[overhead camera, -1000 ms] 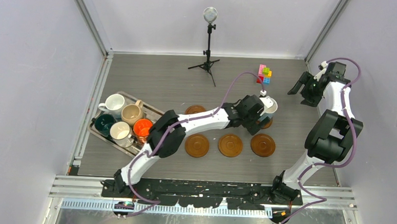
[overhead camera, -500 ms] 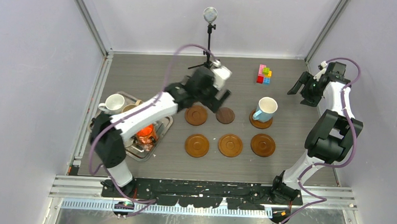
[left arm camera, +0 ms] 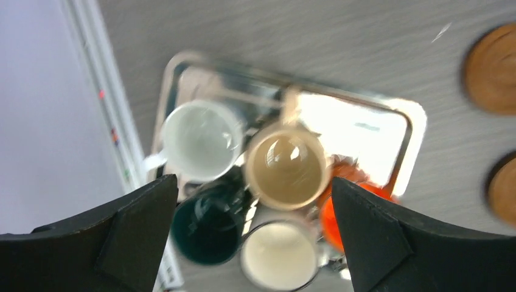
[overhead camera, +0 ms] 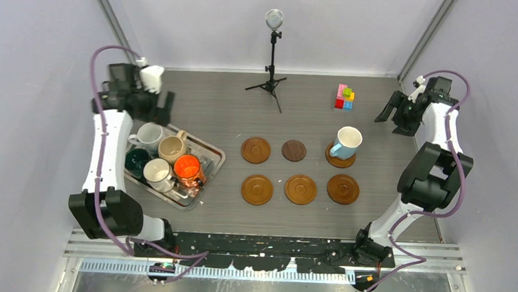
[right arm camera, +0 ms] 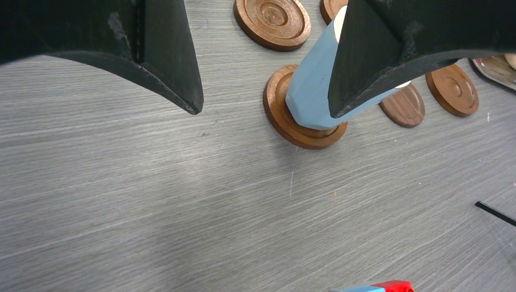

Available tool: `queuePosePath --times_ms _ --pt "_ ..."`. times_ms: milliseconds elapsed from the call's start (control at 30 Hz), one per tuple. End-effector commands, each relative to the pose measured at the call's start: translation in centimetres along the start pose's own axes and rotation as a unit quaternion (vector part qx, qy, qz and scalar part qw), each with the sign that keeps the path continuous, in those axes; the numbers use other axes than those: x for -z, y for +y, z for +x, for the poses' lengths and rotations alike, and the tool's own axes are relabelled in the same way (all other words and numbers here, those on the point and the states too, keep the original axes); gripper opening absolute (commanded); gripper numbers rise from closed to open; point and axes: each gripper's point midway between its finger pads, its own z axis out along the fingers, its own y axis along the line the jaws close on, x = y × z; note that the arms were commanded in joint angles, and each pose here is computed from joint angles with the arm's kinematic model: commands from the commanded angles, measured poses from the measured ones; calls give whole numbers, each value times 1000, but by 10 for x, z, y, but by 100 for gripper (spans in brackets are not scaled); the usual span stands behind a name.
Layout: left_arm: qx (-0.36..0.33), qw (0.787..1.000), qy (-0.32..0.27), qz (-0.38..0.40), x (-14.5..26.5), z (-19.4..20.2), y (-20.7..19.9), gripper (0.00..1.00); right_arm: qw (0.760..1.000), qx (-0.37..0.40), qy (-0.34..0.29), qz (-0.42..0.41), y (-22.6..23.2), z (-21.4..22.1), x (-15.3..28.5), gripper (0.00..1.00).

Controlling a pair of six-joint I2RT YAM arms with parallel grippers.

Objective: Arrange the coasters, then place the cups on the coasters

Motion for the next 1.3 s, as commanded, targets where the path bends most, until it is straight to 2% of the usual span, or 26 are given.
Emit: queuePosePath --times_ms 0,233,467,833,1267 --pt "-68 995 35 58 30 38 46 98 999 32 -10 -15 12 -18 10 80" --pt "-105 989 63 85 27 73 131 80 999 31 5 -11 12 -16 7 80" --pt "-226 969 67 77 -11 93 166 77 999 39 5 0 12 -19 11 79" --pt "-306 932 51 187 -62 107 164 73 998 62 23 20 8 -6 13 80" --pt "-345 907 41 236 -112 124 150 73 995 82 39 40 0 -2 3 80"
